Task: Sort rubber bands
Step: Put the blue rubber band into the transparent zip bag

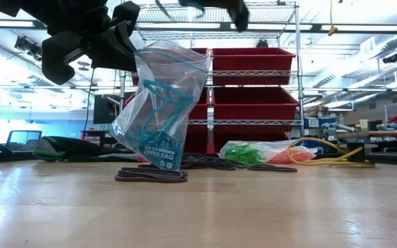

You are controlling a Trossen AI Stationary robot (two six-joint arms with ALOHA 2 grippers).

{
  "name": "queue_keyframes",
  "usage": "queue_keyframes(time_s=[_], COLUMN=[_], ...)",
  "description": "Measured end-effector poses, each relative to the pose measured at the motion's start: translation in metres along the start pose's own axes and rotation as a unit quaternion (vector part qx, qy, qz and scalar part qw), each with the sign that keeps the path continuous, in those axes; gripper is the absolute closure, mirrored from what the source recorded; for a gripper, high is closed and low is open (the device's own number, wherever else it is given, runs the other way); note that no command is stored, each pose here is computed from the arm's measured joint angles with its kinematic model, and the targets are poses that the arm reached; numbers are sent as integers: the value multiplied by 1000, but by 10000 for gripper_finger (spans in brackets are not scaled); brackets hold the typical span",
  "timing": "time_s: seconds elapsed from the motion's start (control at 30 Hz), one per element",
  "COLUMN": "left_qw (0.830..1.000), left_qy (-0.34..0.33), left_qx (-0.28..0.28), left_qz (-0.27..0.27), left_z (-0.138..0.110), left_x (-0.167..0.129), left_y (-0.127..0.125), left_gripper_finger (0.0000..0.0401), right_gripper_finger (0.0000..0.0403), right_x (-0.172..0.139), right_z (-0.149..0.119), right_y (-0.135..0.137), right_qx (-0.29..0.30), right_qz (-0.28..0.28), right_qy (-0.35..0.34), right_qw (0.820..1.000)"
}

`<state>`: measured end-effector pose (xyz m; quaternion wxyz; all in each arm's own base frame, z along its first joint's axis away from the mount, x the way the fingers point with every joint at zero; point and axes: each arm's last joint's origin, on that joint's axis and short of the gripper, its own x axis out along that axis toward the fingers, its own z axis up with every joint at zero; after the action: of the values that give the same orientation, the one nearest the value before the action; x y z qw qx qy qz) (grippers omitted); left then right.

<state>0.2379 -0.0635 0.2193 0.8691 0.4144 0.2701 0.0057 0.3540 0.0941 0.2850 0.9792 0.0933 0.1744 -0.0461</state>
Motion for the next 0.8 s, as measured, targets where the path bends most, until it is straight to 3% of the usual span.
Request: queue_keyframes(time_s=[0.1, 0.5, 0.8], left_qw=[1000, 1000, 1000], left_qy=[-1, -8, -7], left_qx=[-1, -5, -5], left_qz=[0, 6, 6], left_z=[0, 2, 2], left_x=[0, 0, 0], left_y=[0, 1, 1], left_gripper_finger=[389, 389, 389], right_gripper_finger=[403, 403, 402], right_x=[15, 48, 53], right_z=[-3, -34, -37], right_y=[-2, -31, -32], right_qx=[-3, 50, 60], right_qz=[16, -13, -9], right_qy=[23, 129, 129], right_qw=[1000, 990, 990])
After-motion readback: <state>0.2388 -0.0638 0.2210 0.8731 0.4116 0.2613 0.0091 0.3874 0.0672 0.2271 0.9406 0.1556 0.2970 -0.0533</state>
